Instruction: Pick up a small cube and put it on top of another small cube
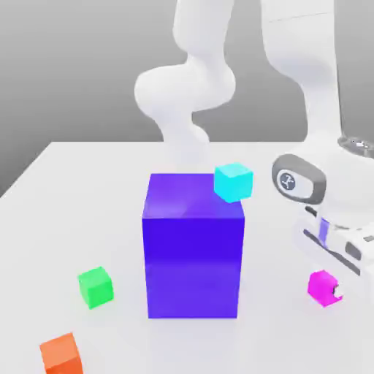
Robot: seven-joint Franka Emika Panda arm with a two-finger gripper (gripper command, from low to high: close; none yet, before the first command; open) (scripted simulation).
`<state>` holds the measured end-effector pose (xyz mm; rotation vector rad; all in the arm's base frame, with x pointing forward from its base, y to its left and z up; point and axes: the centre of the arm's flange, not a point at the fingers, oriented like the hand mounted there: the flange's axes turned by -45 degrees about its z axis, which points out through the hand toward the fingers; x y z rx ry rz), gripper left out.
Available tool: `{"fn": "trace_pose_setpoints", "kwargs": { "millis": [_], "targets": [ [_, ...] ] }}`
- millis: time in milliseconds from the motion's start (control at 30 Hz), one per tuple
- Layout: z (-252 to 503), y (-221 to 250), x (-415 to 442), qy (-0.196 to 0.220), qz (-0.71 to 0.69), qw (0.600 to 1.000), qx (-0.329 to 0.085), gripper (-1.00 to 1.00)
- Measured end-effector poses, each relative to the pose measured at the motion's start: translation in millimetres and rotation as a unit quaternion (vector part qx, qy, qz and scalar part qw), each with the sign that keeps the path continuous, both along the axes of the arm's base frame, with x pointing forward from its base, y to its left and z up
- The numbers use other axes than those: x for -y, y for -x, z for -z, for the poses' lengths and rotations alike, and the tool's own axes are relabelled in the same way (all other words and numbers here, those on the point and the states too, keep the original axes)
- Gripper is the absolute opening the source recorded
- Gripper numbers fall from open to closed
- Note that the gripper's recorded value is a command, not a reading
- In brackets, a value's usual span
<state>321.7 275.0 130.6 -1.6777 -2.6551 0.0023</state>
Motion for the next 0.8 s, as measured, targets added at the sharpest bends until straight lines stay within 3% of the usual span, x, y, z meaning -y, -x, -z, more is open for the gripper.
{"fn": "trace_pose_setpoints", "kwargs": {
  "millis": [200, 333, 467, 600, 800],
  "targets": [
    [-58.0, -2.0, -4.4, -0.004, -0.002, 1.0, 0.004, -1.0],
    [-101.3, -56.5, 19.7, -0.026, 0.015, 0.999, 0.045, -1.0],
    [-146.9, -121.5, 92.7, -0.039, 0.059, 0.993, 0.092, -1.0],
    [-181.2, -154.7, 180.9, -0.036, 0.094, 0.987, 0.124, -1.0],
    [-178.8, -119.4, 369.6, -0.007, 0.192, 0.976, 0.104, -1.0]
  ]
}}
